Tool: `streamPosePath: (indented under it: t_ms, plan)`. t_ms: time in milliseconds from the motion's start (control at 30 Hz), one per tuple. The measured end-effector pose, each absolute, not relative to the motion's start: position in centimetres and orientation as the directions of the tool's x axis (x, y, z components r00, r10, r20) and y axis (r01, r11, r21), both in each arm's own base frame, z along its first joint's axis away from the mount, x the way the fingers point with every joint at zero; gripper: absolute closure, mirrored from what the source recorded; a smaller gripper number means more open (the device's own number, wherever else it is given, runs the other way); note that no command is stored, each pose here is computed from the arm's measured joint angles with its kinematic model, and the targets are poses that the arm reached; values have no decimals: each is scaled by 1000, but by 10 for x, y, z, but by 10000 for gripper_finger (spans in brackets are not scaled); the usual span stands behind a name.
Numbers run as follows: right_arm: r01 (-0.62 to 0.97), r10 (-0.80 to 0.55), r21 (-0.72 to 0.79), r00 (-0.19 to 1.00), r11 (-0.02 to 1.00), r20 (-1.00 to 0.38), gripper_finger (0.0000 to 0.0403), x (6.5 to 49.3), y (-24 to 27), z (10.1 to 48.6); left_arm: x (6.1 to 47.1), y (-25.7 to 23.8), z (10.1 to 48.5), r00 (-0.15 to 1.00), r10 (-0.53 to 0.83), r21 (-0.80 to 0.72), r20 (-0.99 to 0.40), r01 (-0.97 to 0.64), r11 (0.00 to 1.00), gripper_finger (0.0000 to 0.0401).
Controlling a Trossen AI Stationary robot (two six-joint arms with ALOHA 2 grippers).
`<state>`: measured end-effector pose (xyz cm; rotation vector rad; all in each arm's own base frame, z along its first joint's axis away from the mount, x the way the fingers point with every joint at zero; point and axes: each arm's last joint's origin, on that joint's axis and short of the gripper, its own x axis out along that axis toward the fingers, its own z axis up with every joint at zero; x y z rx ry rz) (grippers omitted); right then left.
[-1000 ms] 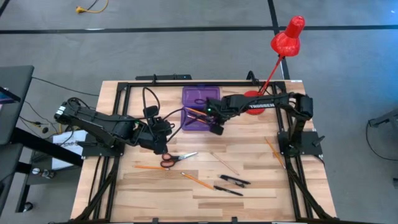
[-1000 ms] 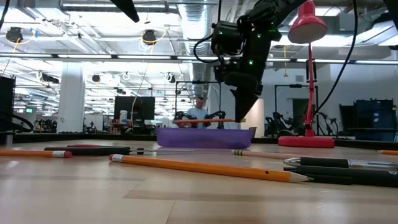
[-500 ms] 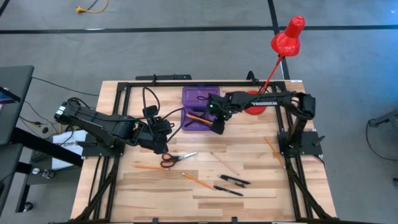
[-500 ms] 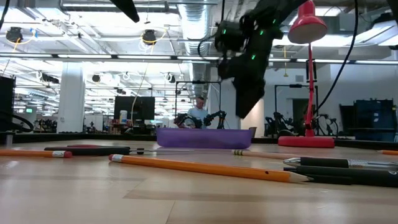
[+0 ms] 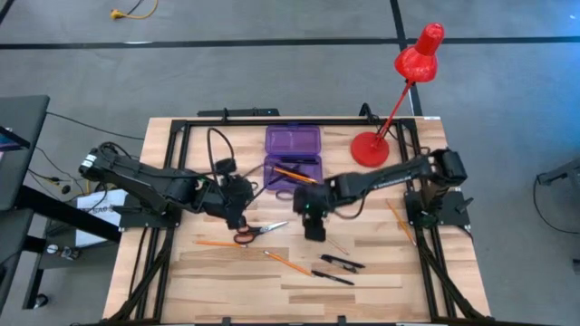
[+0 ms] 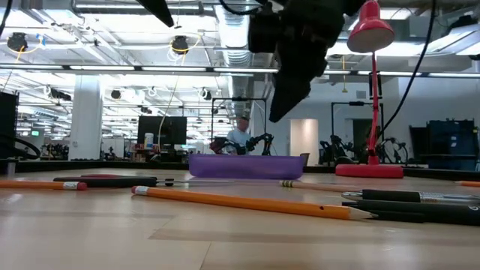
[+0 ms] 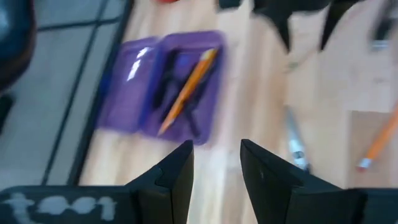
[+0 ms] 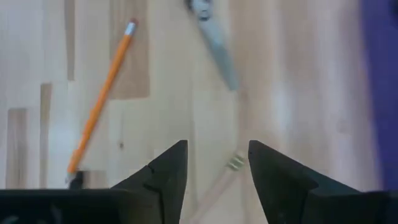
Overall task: Pick & place school supplies into a supply box
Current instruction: Put the light brown pencil into the purple supply box
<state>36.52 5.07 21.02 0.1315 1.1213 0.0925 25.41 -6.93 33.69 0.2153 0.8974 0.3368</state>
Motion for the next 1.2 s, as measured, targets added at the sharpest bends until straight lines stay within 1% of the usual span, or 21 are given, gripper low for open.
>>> streamPosePath:
  t_ms: [67,167,233,333,367,467,600,733,900,1000,1200]
  plan:
    - [-6,146,157,407,988,-902,245,368,60,198,260,-73,328,613,313,304,-725,-123,945,278]
    - [43,140,165,348,985,-927,249,371,69,178,269,-76,307,660,226,260,-717,-48,965,278]
    - [95,118,155,318,983,-941,251,370,73,170,272,-76,291,675,197,225,-711,-47,973,278]
    - [166,48,96,271,981,-961,254,364,78,167,272,-76,272,678,167,174,-716,-59,983,278]
    - [183,27,78,266,980,-964,254,362,80,168,272,-76,266,679,155,160,-717,-56,986,278]
    - [212,-3,40,196,976,-981,254,353,86,166,273,-76,249,708,109,112,-697,-43,993,278]
    - [236,7,52,186,970,-982,250,347,97,159,279,-69,232,806,65,36,-589,-54,998,278]
    - [277,-5,45,177,960,-984,250,342,101,155,283,-57,213,859,13,-35,-512,-37,999,278]
    - [313,-16,25,128,949,-992,256,329,102,139,292,-46,180,836,4,-40,-548,-31,999,278]
    - [347,-13,37,139,937,-990,260,322,106,136,299,-44,166,821,-33,-84,-569,-18,996,278]
    - [350,-16,46,171,936,-985,276,313,114,133,308,-46,158,845,-58,-111,-532,-2,994,278]
